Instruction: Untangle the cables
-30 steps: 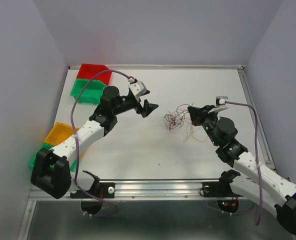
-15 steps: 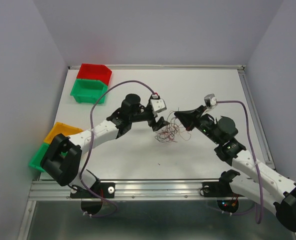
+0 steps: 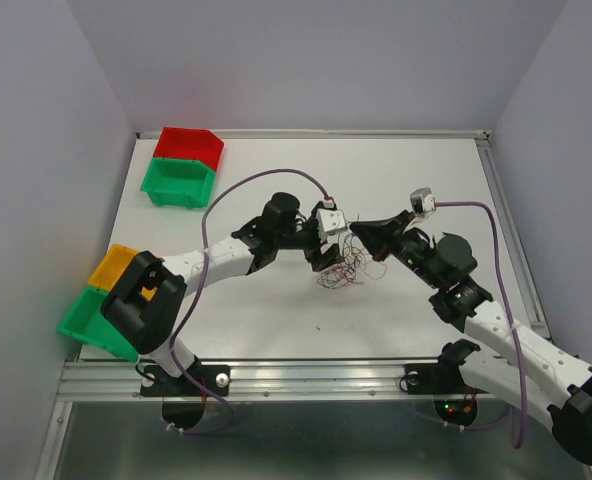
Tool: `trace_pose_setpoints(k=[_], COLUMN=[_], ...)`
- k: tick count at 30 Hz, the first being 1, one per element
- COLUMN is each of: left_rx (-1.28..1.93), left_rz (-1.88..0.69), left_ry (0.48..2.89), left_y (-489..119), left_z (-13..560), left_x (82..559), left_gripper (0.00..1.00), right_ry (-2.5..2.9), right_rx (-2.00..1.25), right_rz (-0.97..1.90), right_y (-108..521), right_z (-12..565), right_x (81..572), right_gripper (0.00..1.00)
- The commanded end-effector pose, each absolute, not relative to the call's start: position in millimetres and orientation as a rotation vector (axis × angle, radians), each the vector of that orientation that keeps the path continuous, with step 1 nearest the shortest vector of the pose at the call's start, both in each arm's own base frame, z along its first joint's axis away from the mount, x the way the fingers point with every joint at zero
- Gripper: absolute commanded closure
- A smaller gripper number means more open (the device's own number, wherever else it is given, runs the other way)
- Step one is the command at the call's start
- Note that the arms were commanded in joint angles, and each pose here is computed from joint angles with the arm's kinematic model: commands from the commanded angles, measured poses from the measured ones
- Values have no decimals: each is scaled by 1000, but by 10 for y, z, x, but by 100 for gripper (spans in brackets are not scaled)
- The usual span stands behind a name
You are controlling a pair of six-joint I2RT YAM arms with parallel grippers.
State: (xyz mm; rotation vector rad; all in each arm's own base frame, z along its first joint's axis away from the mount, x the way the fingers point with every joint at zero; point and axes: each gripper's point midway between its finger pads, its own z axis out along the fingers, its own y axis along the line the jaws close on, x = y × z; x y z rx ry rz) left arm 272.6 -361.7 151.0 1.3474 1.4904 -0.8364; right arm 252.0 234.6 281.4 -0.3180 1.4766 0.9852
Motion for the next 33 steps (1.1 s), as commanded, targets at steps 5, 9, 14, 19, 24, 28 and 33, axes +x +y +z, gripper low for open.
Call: trace_pose_setpoints(k=[5,9,14,19,24,28,33], left_rx=[1195,1025,945,1137,1236,1266,1270], left_rz=[-706,-621,-589,-725,-751,-771,-737], left_ry=[1439,1436,1387,1251,1199,1240,1286], left_y=[-3458,-3242,-3095,-3195,-3326,-3427,-3575], left_z=[1990,2226,2463,2479,2390,2260,2121], left_x=[3007,3215,3226,2777,2572,2572,2608], left_gripper=[15,13,12,7,1,1,1], right_ry=[1335,1331,1340,1342,1343,1342,1339], right_rx=[-187,-154,-138,-125,-129,-129,-127], right_rz=[921,899,883,877,884,889,894], right_y=[2122,2059,2038,2023,2031,2036,2035], right_z=[3275,3281,3251,3250,3251,3256,3266], right_x=[2595,2621,2648,2667,2657,2649,2644], right_gripper=[99,100,99,99,100,100,99])
